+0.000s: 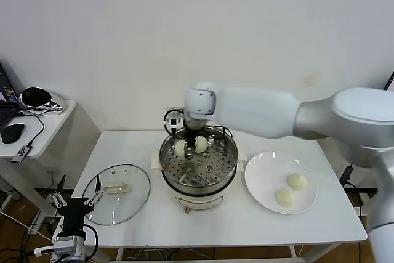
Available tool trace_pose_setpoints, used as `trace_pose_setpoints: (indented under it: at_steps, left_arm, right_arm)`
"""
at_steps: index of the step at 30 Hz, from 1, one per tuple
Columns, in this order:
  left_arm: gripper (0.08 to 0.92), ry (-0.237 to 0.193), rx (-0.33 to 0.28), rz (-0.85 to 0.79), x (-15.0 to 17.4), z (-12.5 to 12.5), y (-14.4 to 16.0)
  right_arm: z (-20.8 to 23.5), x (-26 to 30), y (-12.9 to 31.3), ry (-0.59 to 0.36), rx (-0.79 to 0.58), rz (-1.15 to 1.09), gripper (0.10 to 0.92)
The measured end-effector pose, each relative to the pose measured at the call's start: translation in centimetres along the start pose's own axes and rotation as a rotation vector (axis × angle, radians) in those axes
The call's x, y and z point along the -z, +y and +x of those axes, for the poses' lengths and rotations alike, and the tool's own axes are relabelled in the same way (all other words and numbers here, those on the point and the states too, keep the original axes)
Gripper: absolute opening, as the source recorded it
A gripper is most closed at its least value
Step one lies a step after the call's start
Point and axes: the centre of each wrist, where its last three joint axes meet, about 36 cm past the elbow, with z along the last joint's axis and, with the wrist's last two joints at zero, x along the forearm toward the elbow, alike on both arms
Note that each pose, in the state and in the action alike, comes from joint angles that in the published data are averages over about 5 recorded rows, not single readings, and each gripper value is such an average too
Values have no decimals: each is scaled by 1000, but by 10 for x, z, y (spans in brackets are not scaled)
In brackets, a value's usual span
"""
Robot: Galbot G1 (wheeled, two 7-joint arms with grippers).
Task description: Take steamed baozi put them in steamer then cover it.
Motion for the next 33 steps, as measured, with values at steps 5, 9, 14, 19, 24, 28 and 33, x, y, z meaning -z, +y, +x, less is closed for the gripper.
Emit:
trace_pose_setpoints:
  at_steps: [5, 9, 14, 19, 24, 28, 33]
  left_arm:
    - [823, -3, 0, 1, 0, -1, 0]
    - [823, -1, -2, 2, 0, -1, -1]
    - [823, 1, -6, 5, 0, 0, -3]
    - [823, -1, -10, 3, 1, 0, -3]
    - [823, -3, -13, 1, 1, 0, -3]
    - [823, -7, -20, 1, 3, 1, -6]
    - [823, -11, -28, 1, 6, 4, -10]
  right_arm:
    - [-19, 13, 2, 10, 4, -9, 628]
    - [-29, 17, 2, 21, 2, -15, 649]
    - [-30, 16, 1, 31, 4, -15, 771]
    - [-8, 7, -2, 39, 9, -5, 820]
    - [34, -16, -2, 58, 18, 24, 823]
    - [71, -51, 3, 80, 26, 48, 823]
    - [102, -113, 20, 108, 47, 51, 823]
